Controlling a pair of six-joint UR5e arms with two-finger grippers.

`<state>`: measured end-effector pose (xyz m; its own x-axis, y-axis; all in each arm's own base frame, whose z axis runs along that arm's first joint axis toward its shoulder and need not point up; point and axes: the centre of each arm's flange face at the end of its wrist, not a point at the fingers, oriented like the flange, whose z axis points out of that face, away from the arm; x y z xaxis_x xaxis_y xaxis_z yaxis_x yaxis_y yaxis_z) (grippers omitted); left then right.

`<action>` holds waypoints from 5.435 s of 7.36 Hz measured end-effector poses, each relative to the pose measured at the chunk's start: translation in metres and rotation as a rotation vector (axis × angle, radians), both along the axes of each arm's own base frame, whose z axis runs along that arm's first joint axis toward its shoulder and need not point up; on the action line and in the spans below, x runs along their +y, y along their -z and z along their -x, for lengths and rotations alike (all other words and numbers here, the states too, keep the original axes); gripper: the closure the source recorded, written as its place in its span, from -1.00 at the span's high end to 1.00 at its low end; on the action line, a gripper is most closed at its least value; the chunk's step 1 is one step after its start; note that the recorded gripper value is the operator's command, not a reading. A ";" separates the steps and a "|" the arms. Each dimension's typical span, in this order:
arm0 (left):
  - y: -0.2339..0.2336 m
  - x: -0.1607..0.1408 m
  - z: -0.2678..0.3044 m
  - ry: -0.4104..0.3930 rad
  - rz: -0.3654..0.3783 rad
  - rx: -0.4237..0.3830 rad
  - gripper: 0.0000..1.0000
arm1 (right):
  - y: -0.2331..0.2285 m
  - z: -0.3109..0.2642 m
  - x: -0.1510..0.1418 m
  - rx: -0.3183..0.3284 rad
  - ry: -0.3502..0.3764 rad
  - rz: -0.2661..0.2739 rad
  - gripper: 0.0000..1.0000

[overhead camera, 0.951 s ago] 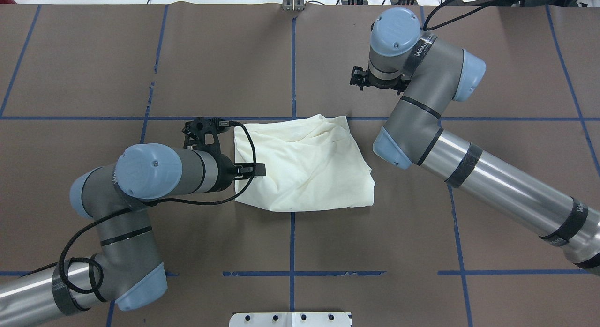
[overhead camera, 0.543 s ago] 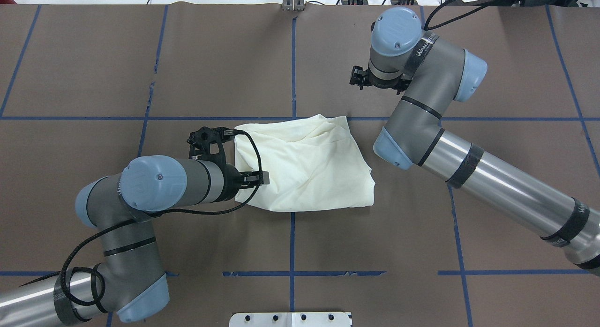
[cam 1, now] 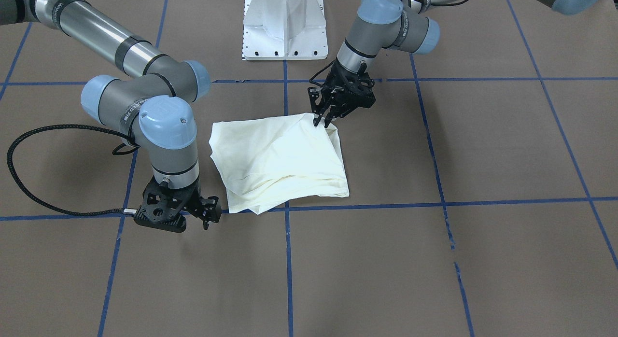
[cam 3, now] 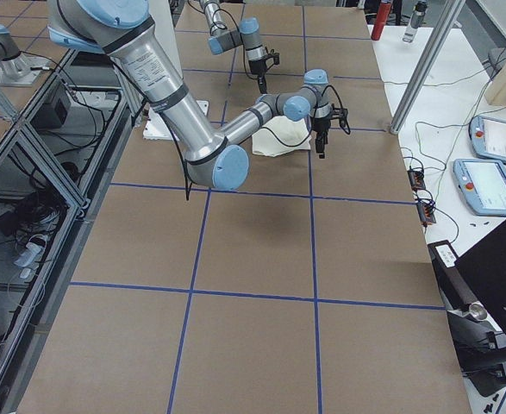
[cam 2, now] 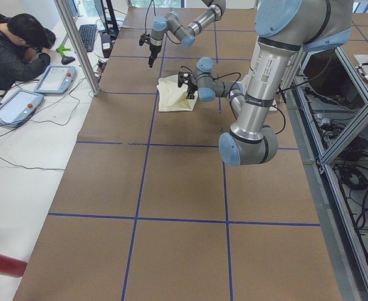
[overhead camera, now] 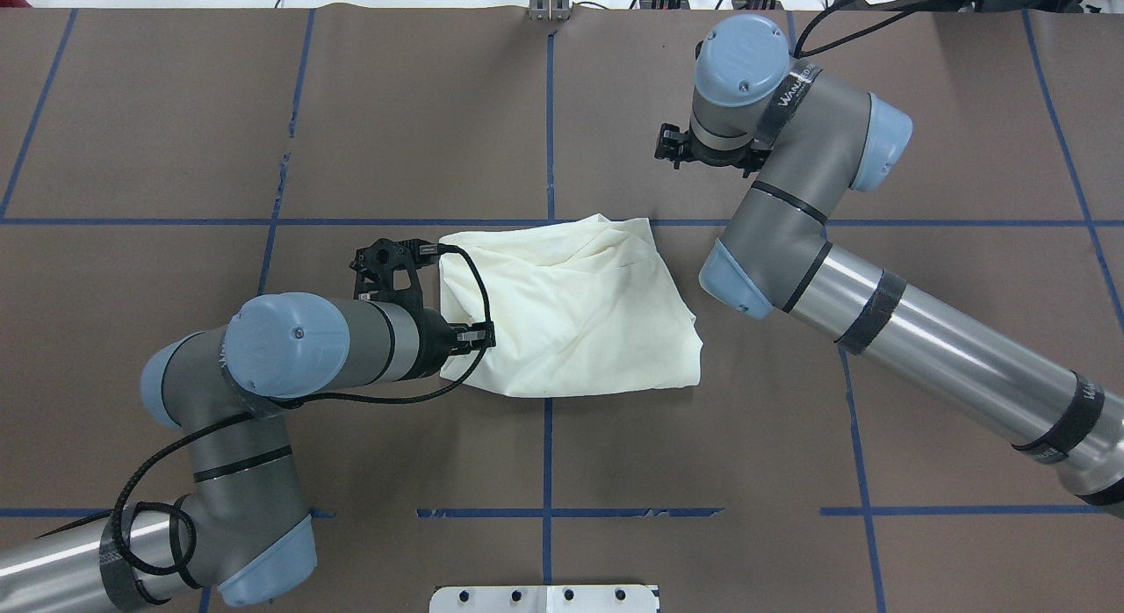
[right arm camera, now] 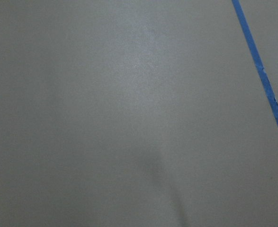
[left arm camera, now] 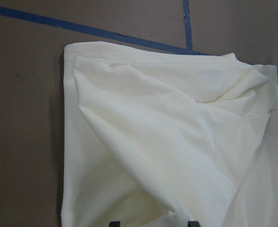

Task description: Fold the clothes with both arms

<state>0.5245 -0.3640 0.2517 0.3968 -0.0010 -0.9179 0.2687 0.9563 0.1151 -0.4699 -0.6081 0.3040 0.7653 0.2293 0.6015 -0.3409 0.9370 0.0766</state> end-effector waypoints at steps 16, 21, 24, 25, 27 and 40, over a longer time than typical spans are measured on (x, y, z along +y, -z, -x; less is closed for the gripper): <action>-0.042 0.033 -0.021 -0.023 0.032 -0.067 0.99 | 0.003 -0.002 0.001 -0.006 -0.013 -0.001 1.00; -0.002 0.035 0.005 -0.022 0.014 -0.027 1.00 | 0.004 -0.001 0.001 -0.008 -0.010 -0.001 1.00; 0.012 0.031 -0.009 -0.018 0.020 -0.023 1.00 | 0.005 -0.001 0.001 -0.010 -0.010 -0.002 1.00; 0.012 0.026 -0.019 -0.015 0.025 -0.032 1.00 | 0.005 -0.002 0.002 -0.010 -0.010 -0.003 1.00; 0.000 0.019 -0.036 -0.010 0.039 -0.065 1.00 | 0.004 -0.002 0.002 -0.009 -0.010 -0.003 1.00; 0.040 -0.029 0.069 -0.030 -0.075 -0.193 1.00 | -0.009 -0.104 0.000 -0.086 0.152 -0.032 1.00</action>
